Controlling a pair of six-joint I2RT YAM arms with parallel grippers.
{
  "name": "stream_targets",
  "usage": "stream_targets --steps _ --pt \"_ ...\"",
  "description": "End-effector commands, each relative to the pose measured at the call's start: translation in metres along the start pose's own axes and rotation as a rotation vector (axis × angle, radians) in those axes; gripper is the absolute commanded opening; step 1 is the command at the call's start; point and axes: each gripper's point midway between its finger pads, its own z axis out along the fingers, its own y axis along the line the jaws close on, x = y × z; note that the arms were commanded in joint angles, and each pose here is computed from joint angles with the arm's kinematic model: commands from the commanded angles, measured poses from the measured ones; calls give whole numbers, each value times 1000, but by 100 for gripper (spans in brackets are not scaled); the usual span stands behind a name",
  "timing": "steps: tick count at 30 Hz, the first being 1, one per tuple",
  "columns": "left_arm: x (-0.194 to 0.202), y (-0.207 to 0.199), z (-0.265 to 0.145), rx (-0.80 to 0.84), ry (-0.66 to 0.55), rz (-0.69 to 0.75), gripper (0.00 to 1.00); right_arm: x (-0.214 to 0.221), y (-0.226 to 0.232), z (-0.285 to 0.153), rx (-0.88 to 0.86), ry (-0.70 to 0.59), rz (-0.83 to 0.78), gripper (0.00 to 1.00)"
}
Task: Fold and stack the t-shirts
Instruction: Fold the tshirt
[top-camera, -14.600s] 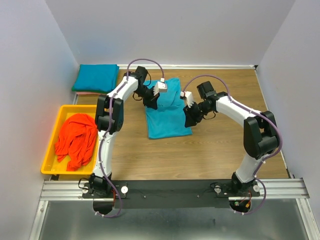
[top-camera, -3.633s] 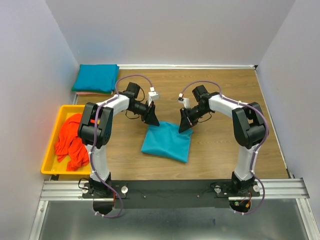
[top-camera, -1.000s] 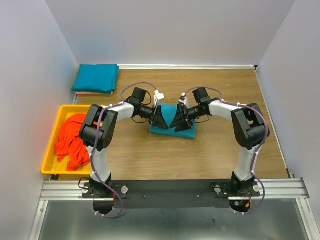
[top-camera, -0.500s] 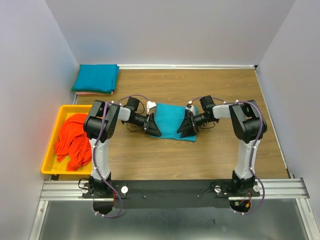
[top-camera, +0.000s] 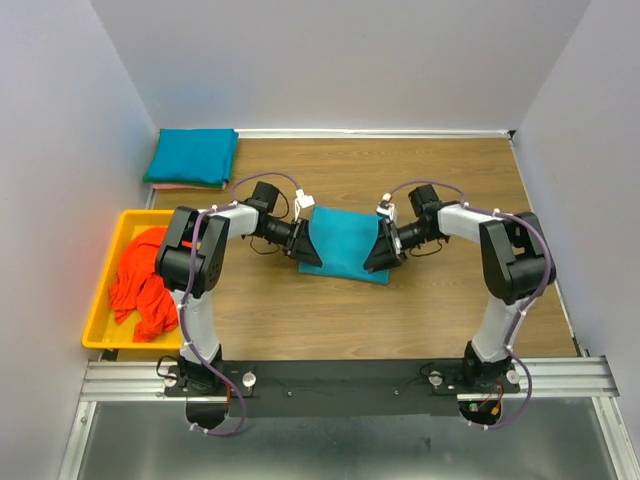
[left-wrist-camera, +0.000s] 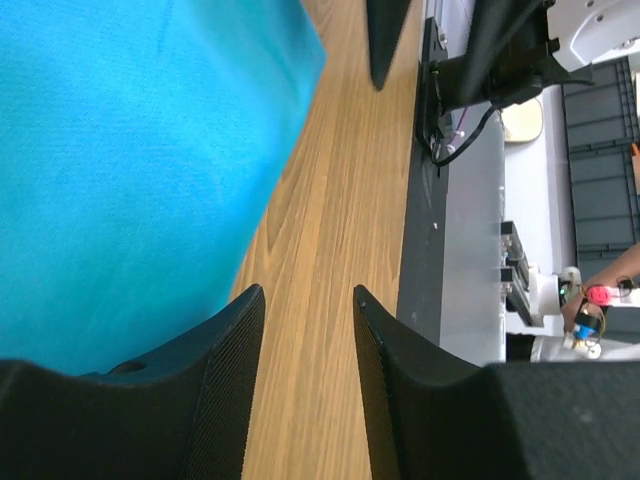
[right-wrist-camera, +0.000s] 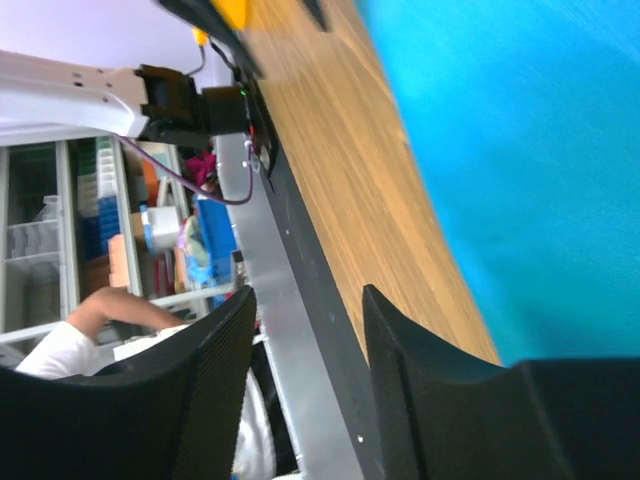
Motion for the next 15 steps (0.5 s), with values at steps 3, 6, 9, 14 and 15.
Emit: stream_targets --steps 3,6,9,14,15 --pt "18 21 8 -11 38 -46 47 47 -54 15 59 124 137 51" --pt "26 44 4 -63 20 -76 47 48 -77 13 127 131 141 50" --pt "33 60 -4 -86 2 -145 47 45 -101 7 209 128 162 47" --pt "20 26 -14 -7 10 -84 47 28 -70 -12 234 122 63 47" --pt "-1 15 -18 11 0 -11 47 21 -56 -15 208 115 28 47"
